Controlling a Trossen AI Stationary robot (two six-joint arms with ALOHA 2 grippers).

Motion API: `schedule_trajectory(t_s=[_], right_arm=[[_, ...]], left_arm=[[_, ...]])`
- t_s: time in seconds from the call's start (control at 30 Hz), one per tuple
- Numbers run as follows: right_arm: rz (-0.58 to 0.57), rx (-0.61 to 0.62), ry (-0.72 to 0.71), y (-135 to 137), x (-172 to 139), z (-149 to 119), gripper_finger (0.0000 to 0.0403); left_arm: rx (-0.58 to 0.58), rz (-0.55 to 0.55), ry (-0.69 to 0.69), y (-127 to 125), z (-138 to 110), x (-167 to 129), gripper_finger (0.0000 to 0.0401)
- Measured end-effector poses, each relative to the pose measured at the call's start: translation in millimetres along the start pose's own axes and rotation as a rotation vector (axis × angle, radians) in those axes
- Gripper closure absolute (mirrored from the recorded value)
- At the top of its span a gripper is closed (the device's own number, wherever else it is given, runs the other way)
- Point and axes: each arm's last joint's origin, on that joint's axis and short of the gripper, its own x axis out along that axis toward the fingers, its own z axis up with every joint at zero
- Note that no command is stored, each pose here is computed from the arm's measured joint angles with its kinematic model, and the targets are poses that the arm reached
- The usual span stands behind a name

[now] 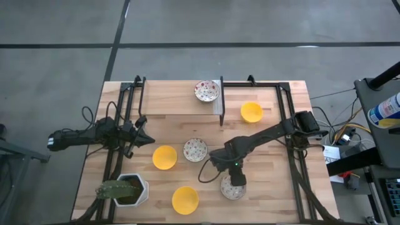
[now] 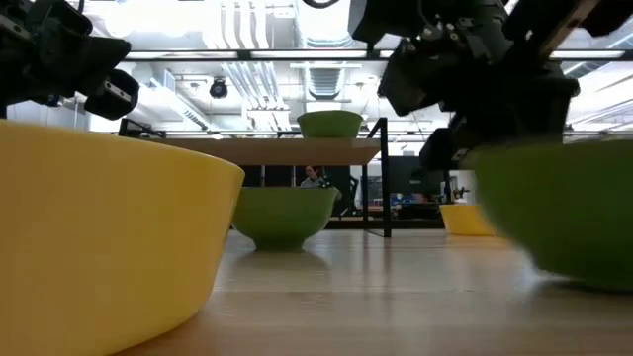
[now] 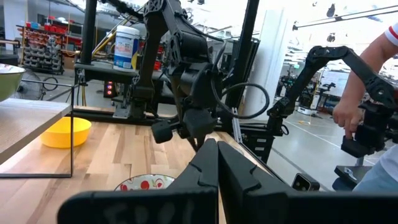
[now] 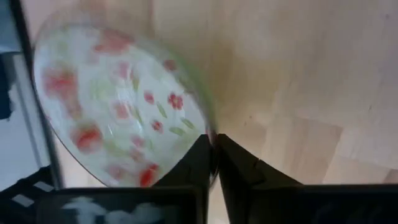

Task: Pick & Place Mini bowls
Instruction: Stack the bottom white patterned bowl on top of the white patterned bowl on the shelf

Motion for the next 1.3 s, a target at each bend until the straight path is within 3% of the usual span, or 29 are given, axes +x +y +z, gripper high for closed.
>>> schedule_trajectory(t_s=[0.13,0.4,0.73,1.0,1.3], right_arm=[[0.009,0.009,0.006,2.8,-6.7,2.1,0.039],[0.012,0.044,0.018,-0.7,-48.5,9.4,0.0393],[0.182,0.232,-0.084,-22.6,-122.5,23.8,0.0394],[0.21,0.406,-0.233,-58.3,-199.7,17.7,0.0394],[0.189,0.595,-0.523,-108.9,-288.8,-11.9,0.0392]], left_arm=[[0.0,0.0,0.0,0.0,0.0,0.0,0.0401],[0.0,0.0,0.0,0.0,0.0,0.0,0.0401],[0.0,0.0,0.0,0.0,0.0,0.0,0.0401],[0.0,0.0,0.0,0.0,0.0,0.0,0.0401],[0.0,0.0,0.0,0.0,0.0,0.0,0.0401]])
